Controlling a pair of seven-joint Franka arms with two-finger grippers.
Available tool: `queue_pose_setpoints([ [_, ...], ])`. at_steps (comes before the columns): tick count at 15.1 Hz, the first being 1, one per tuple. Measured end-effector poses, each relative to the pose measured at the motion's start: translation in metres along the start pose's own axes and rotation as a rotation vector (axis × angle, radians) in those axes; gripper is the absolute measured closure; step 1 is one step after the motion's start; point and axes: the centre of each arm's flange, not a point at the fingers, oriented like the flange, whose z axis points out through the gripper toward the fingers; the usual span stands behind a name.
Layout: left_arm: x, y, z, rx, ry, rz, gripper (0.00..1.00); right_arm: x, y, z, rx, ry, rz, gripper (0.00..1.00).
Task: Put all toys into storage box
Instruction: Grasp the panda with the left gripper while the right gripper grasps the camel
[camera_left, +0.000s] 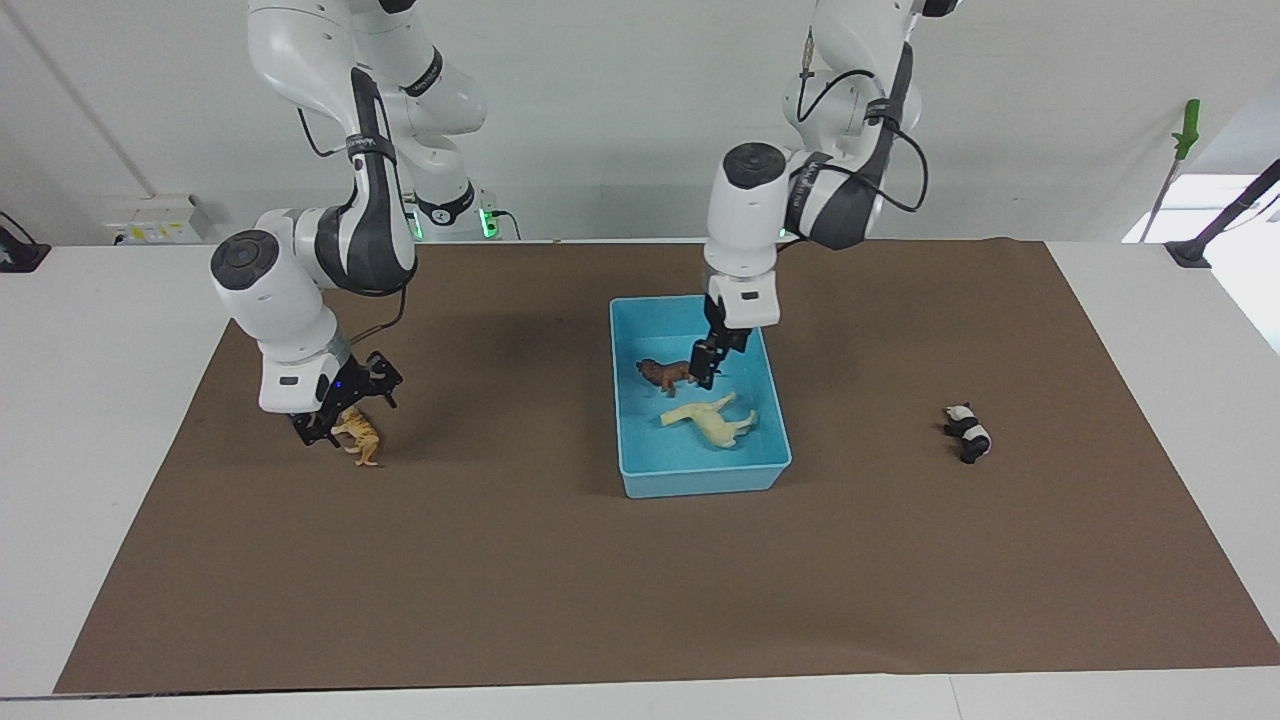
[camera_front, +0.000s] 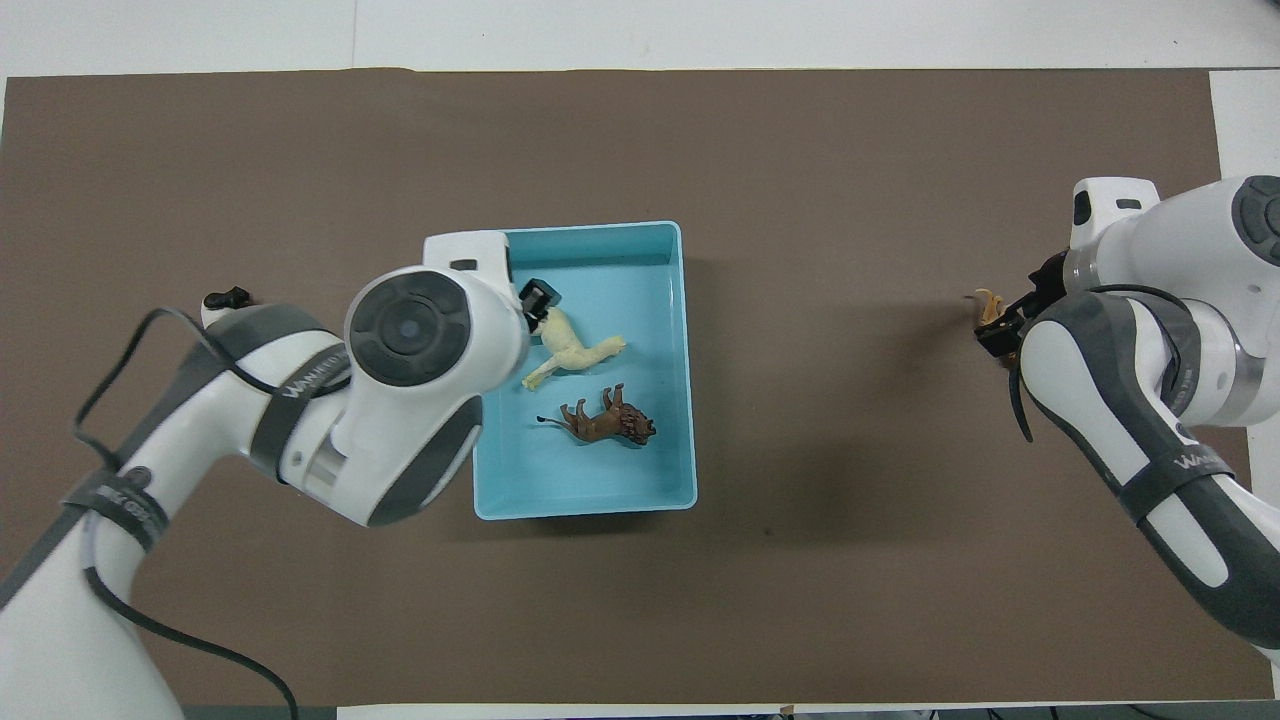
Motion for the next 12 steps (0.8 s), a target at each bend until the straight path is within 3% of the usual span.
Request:
queue_pose_setpoints([
  [3,0.104,-0.055,0.01,0.03,0.002,0.144,0.0,-0.006,0.001,0.01,-0.016,0.015,0.008,0.0],
  [5,0.149,-0.088,0.014,0.043,-0.003,0.25,0.0,-0.011,0.001,0.018,-0.026,0.024,0.015,0.0],
  [9,0.21,-0.145,0.025,0.059,-0.025,0.538,0.0,-0.02,-0.003,0.034,-0.036,0.033,0.021,0.0],
  [12,0.244,-0.184,0.047,0.055,-0.04,0.662,0.0,-0.036,0.008,0.044,-0.044,0.036,0.026,0.0],
])
